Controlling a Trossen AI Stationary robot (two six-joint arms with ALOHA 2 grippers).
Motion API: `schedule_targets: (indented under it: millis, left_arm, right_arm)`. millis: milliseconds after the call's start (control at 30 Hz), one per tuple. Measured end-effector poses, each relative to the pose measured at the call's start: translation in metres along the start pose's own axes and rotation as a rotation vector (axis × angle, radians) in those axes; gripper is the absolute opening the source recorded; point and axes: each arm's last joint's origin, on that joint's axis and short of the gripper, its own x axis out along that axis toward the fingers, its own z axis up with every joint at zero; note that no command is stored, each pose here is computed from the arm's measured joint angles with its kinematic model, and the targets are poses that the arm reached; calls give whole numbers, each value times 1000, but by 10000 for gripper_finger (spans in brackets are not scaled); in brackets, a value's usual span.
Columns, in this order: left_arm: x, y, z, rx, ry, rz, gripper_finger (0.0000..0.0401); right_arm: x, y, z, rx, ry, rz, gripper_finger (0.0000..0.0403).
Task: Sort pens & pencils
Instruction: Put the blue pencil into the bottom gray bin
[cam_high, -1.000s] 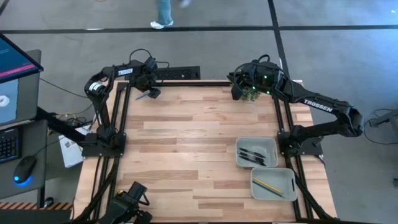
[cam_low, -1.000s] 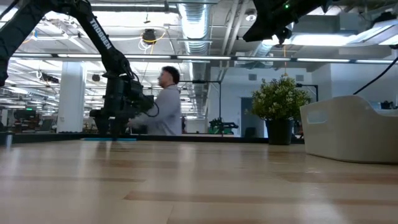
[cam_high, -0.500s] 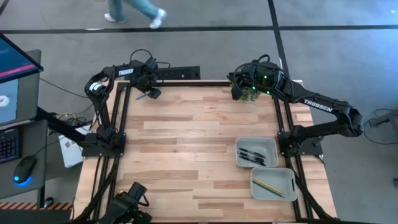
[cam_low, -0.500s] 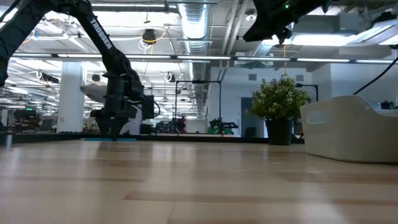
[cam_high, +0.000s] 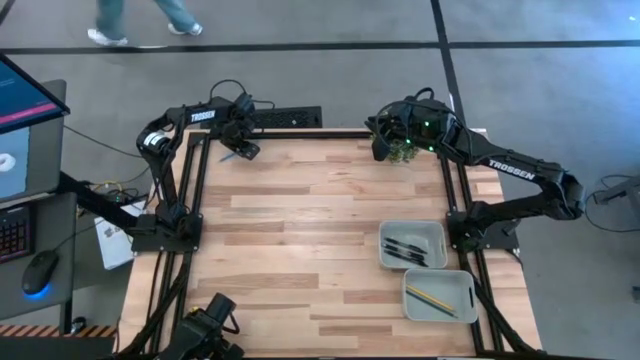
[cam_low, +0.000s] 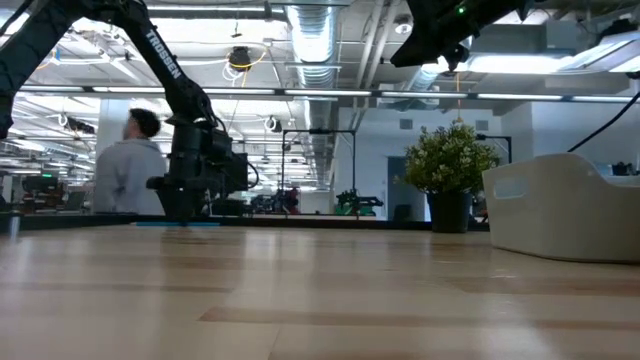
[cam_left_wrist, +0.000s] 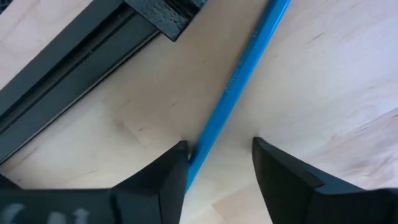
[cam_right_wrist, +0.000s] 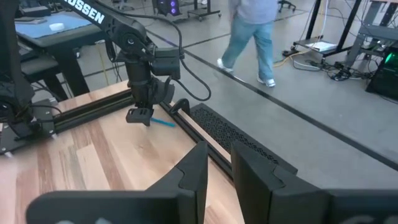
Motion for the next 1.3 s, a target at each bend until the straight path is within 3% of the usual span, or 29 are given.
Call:
schedule_targets:
  millis: [500, 1033, 1300]
  left_arm:
    - [0, -7, 1, 22, 1, 6, 114]
    - [0, -8, 0, 26, 2, -8, 22]
    - [0, -9, 1, 40, -2, -9, 15]
  right_arm:
    - [0, 0, 0, 0, 0, 0, 93]
    - [0, 0, 0, 0, 0, 0, 93]
    - [0, 0, 0, 0, 0, 0, 93]
